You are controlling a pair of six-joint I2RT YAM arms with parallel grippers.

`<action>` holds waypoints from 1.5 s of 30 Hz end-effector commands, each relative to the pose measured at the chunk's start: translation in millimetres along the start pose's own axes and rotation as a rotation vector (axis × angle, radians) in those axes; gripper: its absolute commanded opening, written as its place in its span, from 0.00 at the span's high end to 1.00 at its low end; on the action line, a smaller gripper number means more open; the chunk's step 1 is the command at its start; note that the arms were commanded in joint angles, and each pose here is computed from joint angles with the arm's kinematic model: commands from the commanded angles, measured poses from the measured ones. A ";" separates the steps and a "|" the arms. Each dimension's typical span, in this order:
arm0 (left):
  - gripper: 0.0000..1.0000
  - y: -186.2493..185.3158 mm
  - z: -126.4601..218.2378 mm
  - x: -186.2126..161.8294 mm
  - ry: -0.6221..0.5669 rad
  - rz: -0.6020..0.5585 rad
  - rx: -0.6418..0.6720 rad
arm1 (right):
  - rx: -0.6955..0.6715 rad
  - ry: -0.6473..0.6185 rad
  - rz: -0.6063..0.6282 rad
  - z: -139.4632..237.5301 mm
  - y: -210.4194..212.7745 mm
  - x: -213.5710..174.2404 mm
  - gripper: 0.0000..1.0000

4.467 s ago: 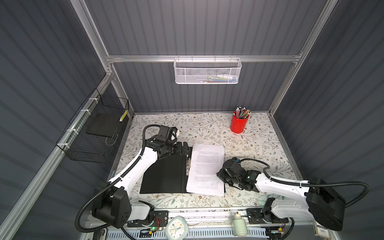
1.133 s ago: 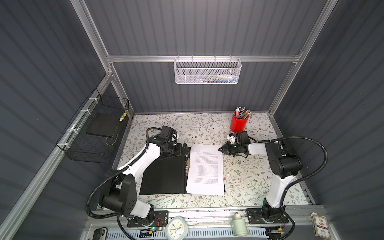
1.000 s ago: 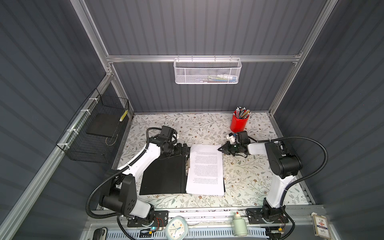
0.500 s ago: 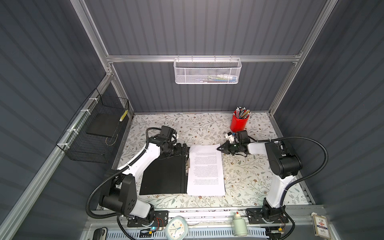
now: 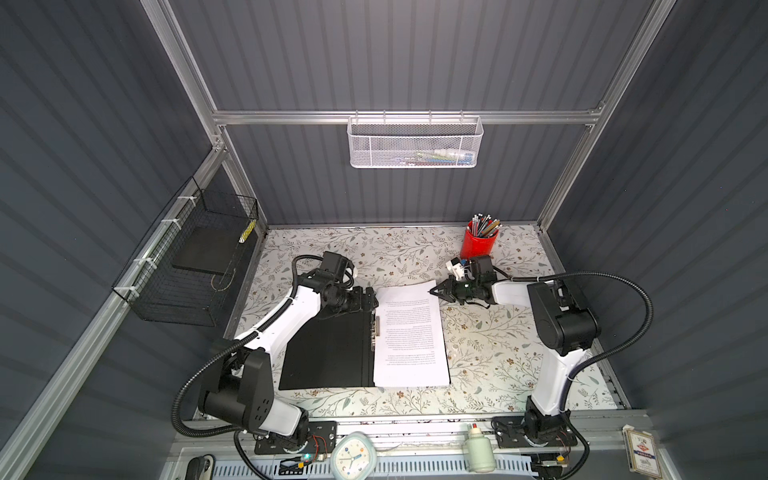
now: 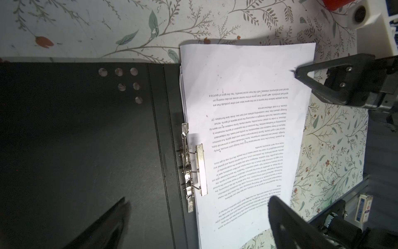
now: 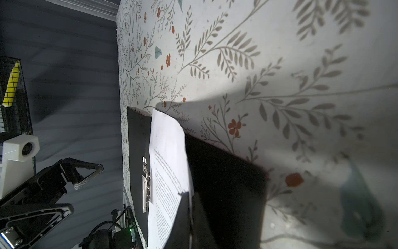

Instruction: Put the files into the folder

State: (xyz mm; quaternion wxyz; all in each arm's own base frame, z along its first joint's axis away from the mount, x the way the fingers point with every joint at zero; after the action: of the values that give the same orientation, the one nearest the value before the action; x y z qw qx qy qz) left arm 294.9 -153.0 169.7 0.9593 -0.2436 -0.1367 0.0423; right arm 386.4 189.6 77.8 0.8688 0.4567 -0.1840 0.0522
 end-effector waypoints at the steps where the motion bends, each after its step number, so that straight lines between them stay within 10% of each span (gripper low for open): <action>1: 0.00 2.3 2.0 -1.5 0.009 -0.011 0.006 | 0.020 0.012 -0.003 -5.2 2.3 1.5 0.95; 9: 0.00 2.2 0.8 -1.0 0.012 -0.001 0.000 | 0.026 0.016 0.001 -8.4 4.2 0.7 0.85; 22: 0.00 89.6 29.8 21.7 -0.082 0.398 0.042 | -0.223 -0.042 -0.052 20.1 -3.6 10.4 0.29; 31: 0.00 187.4 52.0 17.5 -0.216 0.659 0.240 | -0.271 -0.040 -0.093 53.4 4.3 -39.8 0.14; 45: 0.00 229.4 23.0 8.6 -0.182 0.739 0.289 | -0.178 -0.005 -0.133 61.1 15.6 -94.3 0.01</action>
State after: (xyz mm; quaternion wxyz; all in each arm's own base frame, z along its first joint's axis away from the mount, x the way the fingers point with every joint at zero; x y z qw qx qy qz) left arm 293.1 56.3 87.0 0.8892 -0.1435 -0.1188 0.4179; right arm 280.9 151.8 85.0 0.9143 0.3711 -0.1604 -0.0246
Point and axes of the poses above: each gripper's point midway between its finger pads, its own z axis back along the fingers, its own y axis along the line the jaws close on, x = y × z, the point moved 5 cm from there along z, back along the fingers, and after that the axes turned 10 degrees about z, right-handed, at the moved point
